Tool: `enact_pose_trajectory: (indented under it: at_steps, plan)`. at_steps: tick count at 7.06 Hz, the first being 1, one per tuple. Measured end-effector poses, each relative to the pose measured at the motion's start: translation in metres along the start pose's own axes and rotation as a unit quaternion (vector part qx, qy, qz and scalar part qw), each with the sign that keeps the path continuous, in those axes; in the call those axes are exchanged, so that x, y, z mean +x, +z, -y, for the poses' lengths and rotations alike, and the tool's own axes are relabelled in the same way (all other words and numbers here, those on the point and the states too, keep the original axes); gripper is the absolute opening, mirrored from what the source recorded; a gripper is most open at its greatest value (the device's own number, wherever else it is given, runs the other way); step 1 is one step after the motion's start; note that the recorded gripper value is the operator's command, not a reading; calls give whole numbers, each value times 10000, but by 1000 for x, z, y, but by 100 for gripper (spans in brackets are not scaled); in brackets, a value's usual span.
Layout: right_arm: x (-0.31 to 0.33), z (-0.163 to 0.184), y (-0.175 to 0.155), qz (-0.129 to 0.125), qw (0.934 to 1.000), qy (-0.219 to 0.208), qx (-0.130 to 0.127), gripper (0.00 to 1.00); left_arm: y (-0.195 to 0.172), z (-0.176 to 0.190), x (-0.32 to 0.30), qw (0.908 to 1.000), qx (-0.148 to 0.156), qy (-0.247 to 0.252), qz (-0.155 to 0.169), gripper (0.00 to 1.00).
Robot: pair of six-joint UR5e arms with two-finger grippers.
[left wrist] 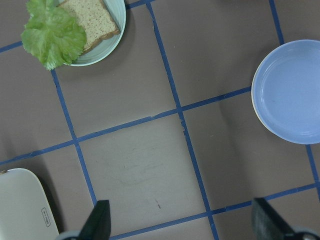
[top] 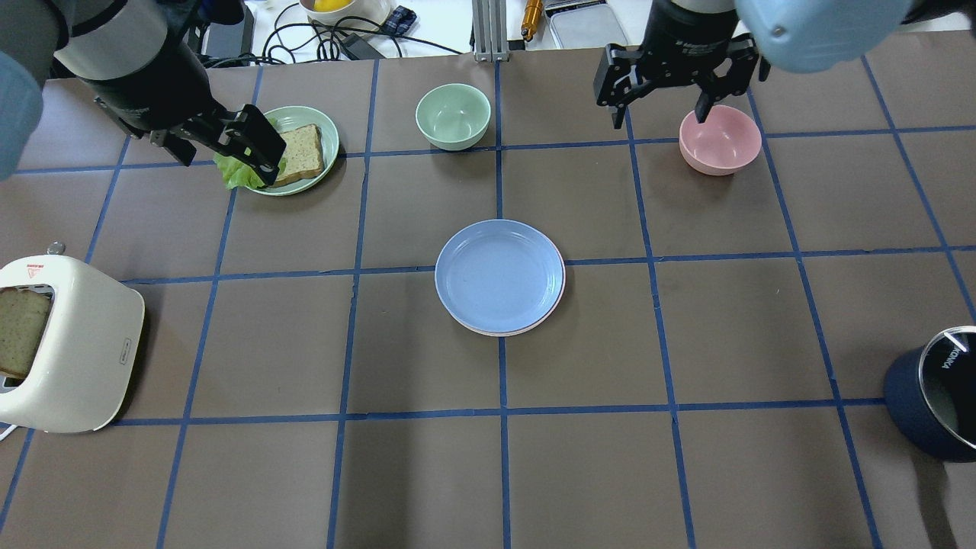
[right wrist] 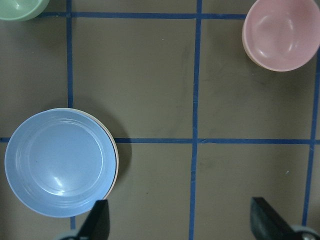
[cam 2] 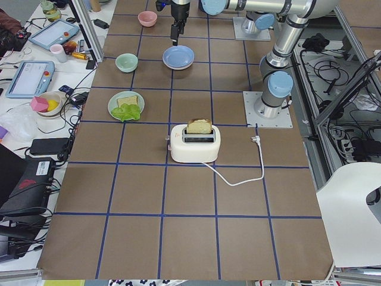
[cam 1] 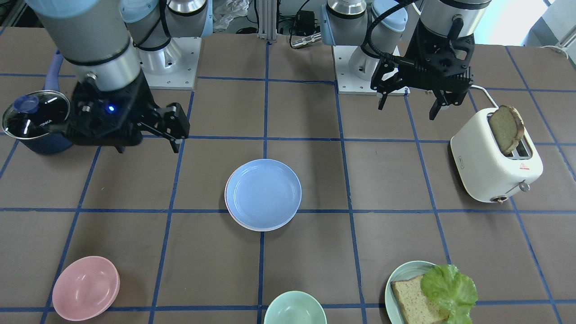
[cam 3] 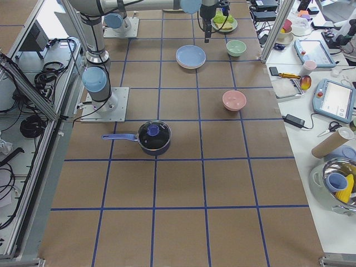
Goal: Stack three plates with pink and blue
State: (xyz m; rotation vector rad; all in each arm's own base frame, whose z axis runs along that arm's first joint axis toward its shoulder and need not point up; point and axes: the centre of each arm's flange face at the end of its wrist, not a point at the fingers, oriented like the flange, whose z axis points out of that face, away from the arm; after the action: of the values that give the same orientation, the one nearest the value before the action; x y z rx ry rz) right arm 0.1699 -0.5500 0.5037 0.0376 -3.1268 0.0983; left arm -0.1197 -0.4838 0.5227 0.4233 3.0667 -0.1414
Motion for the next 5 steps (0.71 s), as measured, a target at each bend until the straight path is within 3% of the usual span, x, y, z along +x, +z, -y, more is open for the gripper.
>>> enact_pose_trajectory:
  at_steps: [2,5]
  plan:
    - [38,-29,-31,19,9997,-192,-132,100,-7,-4,-1,9999,52,6,91,100]
    - [46,-59,-32,49,9995,-218,-235,100,-8,-4,-2,9998,83,9,163,100]
